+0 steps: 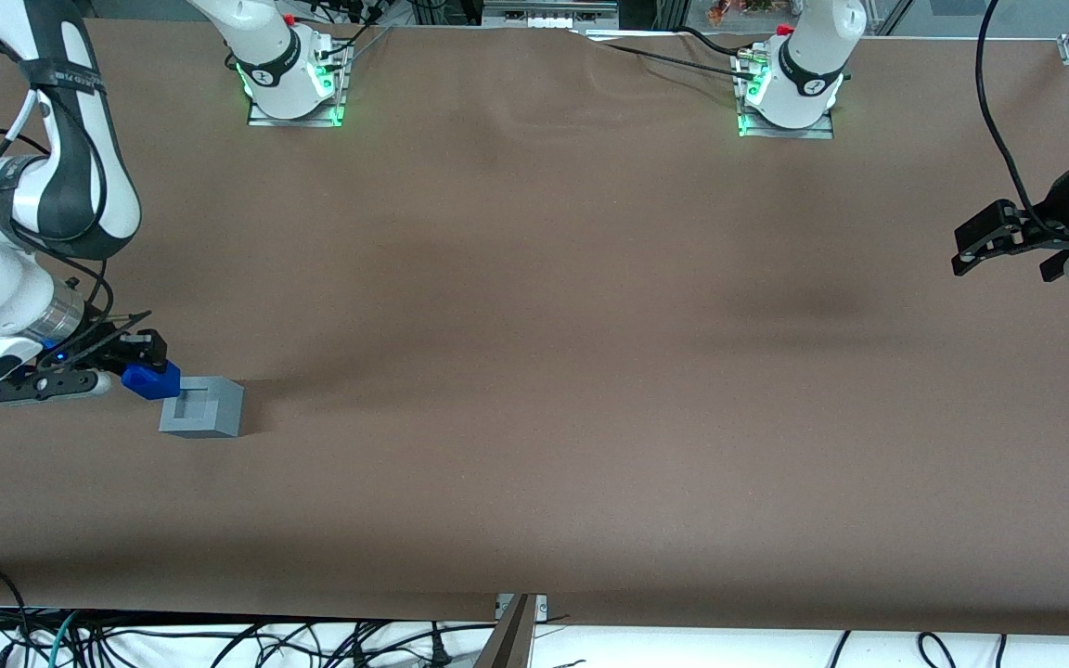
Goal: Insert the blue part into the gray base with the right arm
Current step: 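Lift the blue block and carry it to the gray base, then lower the blue block into the gray base's square opening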
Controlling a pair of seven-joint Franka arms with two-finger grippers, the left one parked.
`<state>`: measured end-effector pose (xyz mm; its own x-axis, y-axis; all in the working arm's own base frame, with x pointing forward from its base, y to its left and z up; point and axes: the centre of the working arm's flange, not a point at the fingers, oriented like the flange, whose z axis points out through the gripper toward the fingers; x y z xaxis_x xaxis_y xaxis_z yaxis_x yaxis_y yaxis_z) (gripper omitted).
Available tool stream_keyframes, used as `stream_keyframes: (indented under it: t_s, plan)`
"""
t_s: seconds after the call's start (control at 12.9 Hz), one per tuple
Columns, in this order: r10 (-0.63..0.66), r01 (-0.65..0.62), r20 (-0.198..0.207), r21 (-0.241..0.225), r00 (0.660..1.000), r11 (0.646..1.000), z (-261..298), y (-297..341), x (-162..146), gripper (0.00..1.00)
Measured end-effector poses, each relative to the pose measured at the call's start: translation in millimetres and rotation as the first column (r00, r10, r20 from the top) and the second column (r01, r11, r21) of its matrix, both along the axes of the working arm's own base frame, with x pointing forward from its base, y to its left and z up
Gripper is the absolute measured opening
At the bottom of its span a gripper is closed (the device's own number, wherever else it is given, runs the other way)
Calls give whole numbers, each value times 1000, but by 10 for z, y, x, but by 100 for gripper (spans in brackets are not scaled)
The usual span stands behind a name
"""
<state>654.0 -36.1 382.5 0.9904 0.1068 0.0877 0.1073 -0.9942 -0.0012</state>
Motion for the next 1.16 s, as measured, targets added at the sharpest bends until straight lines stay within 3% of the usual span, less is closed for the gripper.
stream_keyframes:
  t_s: [0.31, 0.54, 1.16]
  plan:
    - [-62, 65, -45, 71, 997, 995, -287, -100, 132, 51]
    - [-76, 81, -72, 77, 995, 994, -428, -168, 160, 51]
    - [-65, 72, -91, 75, 994, 995, -584, -171, 207, 51]
